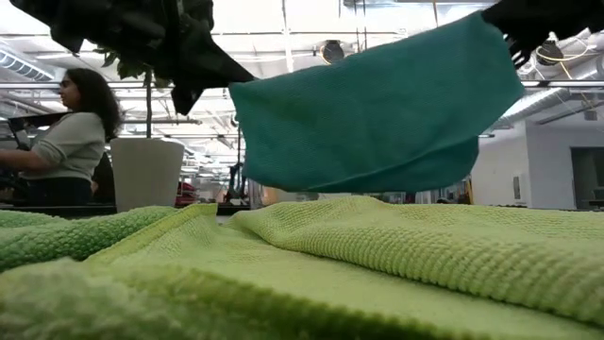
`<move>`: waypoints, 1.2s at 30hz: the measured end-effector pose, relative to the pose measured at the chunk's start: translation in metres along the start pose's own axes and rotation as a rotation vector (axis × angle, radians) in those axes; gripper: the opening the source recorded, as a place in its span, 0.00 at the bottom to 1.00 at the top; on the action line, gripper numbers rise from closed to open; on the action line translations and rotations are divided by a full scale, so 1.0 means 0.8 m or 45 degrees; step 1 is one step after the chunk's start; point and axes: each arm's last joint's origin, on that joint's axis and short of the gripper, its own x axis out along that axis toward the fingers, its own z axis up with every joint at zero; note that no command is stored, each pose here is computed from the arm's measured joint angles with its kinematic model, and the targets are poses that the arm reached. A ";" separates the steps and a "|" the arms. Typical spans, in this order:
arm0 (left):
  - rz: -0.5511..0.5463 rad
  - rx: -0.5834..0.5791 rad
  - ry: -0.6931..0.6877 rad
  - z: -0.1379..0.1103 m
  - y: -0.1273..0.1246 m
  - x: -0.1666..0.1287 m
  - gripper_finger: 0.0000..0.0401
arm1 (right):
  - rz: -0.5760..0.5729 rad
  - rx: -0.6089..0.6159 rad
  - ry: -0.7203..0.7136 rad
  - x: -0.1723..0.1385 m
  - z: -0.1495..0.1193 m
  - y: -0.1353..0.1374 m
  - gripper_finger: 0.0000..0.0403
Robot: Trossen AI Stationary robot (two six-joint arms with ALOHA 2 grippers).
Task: Fold microfiber towels
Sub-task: Fold the blue towel
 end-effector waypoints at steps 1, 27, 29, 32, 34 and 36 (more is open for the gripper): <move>-0.027 -0.008 -0.001 0.000 -0.003 0.000 0.00 | 0.011 0.016 0.003 -0.001 0.000 0.002 0.00; 0.101 0.021 0.143 0.000 0.039 0.003 0.00 | -0.280 -0.039 0.167 -0.005 -0.028 -0.004 0.00; 0.091 0.063 0.144 0.001 0.041 0.003 0.00 | -0.289 -0.085 0.183 -0.002 -0.029 -0.003 0.00; 0.076 0.087 0.166 -0.003 0.037 0.004 0.00 | -0.303 -0.092 0.228 0.004 -0.045 -0.005 0.00; 0.040 0.092 0.200 -0.011 0.028 0.007 0.00 | -0.304 -0.059 0.266 0.010 -0.061 -0.007 0.00; 0.003 0.079 0.249 -0.022 0.016 0.009 0.00 | -0.293 -0.008 0.313 0.015 -0.080 -0.010 0.00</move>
